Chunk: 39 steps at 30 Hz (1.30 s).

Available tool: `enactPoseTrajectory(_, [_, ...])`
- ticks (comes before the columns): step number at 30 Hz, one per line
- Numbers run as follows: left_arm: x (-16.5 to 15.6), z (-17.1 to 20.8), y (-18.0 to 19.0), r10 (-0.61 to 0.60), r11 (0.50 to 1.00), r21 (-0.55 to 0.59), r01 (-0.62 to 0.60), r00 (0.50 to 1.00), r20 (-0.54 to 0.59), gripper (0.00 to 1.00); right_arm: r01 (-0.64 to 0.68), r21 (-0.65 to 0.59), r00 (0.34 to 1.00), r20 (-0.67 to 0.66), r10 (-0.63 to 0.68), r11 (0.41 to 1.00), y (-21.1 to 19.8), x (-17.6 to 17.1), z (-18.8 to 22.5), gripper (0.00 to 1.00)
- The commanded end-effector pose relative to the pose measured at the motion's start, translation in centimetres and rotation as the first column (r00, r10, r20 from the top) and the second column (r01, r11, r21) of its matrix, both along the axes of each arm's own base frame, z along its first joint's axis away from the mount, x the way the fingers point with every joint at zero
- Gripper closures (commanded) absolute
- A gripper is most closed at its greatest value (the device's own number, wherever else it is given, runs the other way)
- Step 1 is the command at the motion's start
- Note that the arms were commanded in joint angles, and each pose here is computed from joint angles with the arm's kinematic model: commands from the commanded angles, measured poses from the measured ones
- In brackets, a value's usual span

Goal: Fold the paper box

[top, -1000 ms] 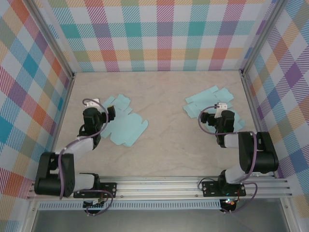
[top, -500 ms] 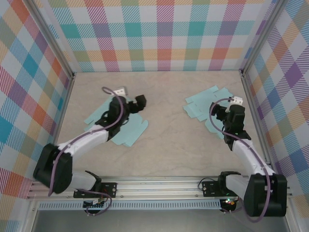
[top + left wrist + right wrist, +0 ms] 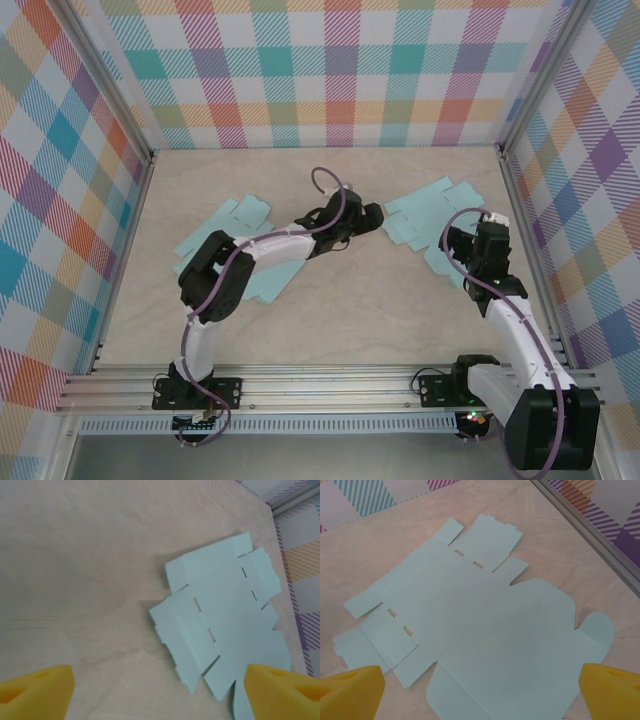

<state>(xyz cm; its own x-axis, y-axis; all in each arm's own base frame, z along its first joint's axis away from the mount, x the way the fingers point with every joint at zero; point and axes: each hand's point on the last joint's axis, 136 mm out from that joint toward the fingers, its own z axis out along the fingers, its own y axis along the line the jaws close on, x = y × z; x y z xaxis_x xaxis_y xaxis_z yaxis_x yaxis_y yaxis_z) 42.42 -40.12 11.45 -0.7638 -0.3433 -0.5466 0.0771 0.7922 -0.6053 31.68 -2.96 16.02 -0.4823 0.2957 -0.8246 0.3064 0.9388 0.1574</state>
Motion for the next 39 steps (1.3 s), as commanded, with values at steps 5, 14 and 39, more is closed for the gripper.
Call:
enactPoseTrajectory(5, [-0.2, -3.9, -2.9, 0.012, 1.0, 0.003, -0.012, 0.99, -0.137, 0.28, 0.023, 0.016, 0.998, 0.051, -0.024, 1.0, -0.1, -0.5, 2.0, 0.0])
enactPoseTrajectory(14, [0.3, -5.7, -5.1, 0.001, 0.999, 0.037, 0.005, 0.986, -0.167, 0.41, 0.026, 0.025, 0.994, 0.106, -0.028, 0.999, -0.1, -1.3, 2.9, 0.0])
enactPoseTrajectory(39, [2.6, -6.7, -9.0, -0.053, 0.998, 0.018, 0.056, 0.987, -0.152, 0.61, 0.027, 0.027, 0.993, 0.112, -0.03, 0.999, -0.1, -1.4, 2.8, 0.0])
